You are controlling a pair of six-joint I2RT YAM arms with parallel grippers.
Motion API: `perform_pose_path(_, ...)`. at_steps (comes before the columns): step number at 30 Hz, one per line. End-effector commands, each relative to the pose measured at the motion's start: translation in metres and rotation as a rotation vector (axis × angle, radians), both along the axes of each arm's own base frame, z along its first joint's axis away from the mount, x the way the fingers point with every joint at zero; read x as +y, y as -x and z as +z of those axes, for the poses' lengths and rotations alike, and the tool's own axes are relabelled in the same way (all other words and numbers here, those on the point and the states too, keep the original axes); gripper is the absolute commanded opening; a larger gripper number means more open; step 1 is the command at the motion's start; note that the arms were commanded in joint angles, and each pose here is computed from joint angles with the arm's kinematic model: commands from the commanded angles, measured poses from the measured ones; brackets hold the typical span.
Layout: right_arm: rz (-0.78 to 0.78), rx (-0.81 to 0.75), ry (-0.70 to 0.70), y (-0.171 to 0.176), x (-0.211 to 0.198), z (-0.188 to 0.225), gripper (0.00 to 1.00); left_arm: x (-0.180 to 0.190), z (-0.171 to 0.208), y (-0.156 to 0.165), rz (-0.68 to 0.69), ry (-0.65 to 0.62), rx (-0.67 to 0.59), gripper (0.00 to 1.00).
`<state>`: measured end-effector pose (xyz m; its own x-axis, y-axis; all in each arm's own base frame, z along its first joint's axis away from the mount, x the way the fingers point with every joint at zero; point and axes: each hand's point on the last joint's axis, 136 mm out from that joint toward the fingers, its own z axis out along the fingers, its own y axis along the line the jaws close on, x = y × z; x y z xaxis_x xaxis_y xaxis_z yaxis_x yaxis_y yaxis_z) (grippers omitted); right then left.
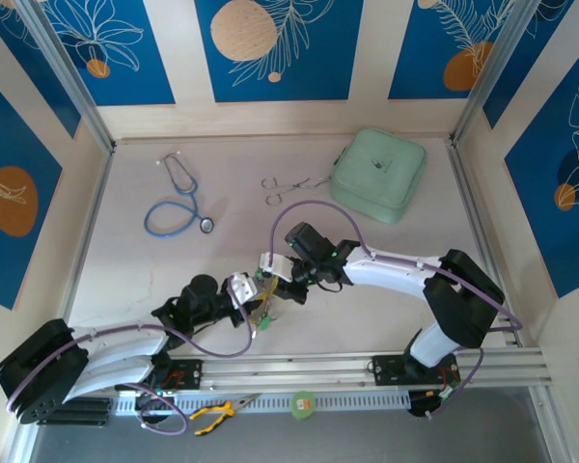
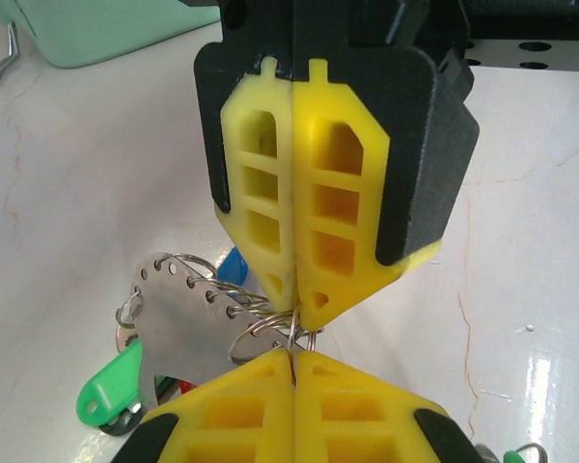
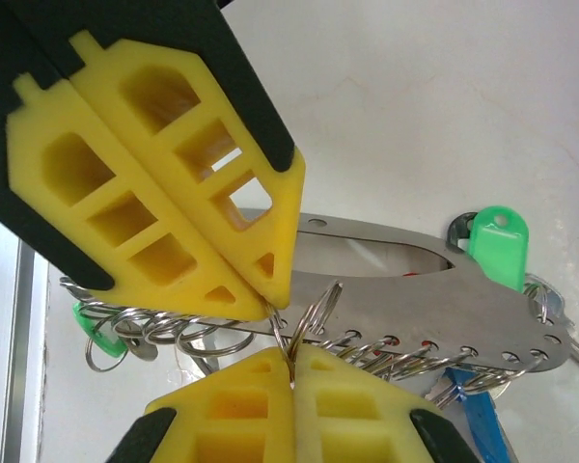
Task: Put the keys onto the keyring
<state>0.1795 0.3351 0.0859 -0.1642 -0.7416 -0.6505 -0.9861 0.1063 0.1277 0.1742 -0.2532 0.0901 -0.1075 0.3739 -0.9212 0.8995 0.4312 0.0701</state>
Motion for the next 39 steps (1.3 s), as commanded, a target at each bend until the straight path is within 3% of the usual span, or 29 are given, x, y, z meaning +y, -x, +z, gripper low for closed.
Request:
perform_pose_path(1, 0.007, -0.028, -0.050, 0.000, 0.006, 0.012, 0.04, -0.002, 0.008, 0.002, -0.029, 0.023, -0.049, 0.00)
perform_pose_path(3, 0.029, -0.026, -0.064, 0.004, 0.008, 0.013, 0.00, -0.002, 0.009, 0.002, -0.025, 0.031, -0.052, 0.00)
perform_pose_path(9, 0.077, -0.039, -0.119, 0.012, 0.015, 0.020, 0.00, -0.003, 0.007, -0.002, -0.008, 0.029, -0.036, 0.00)
perform_pose_path(14, 0.092, -0.048, -0.135, 0.014, 0.017, 0.023, 0.00, -0.005, 0.004, -0.003, -0.007, 0.028, -0.023, 0.12)
perform_pose_path(24, 0.104, -0.076, -0.136, 0.013, 0.020, 0.024, 0.00, -0.010, 0.001, 0.003, -0.048, 0.028, 0.003, 0.15)
perform_pose_path(30, 0.106, -0.085, -0.145, 0.011, 0.024, 0.025, 0.00, -0.014, 0.002, 0.007, -0.079, 0.037, 0.010, 0.14)
perform_pose_path(35, 0.097, -0.086, -0.143, 0.009, 0.025, 0.025, 0.00, -0.015, 0.000, 0.007, -0.092, 0.029, 0.012, 0.00)
perform_pose_path(37, 0.073, -0.083, -0.130, 0.007, 0.021, 0.025, 0.00, -0.014, 0.001, 0.005, -0.080, 0.030, 0.003, 0.00)
perform_pose_path(38, 0.054, -0.080, -0.121, 0.005, 0.016, 0.025, 0.01, -0.013, 0.002, 0.004, -0.071, 0.033, -0.007, 0.00)
perform_pose_path(39, 0.025, -0.071, -0.115, 0.002, 0.010, 0.025, 0.11, -0.012, 0.003, 0.003, -0.061, 0.031, -0.016, 0.00)
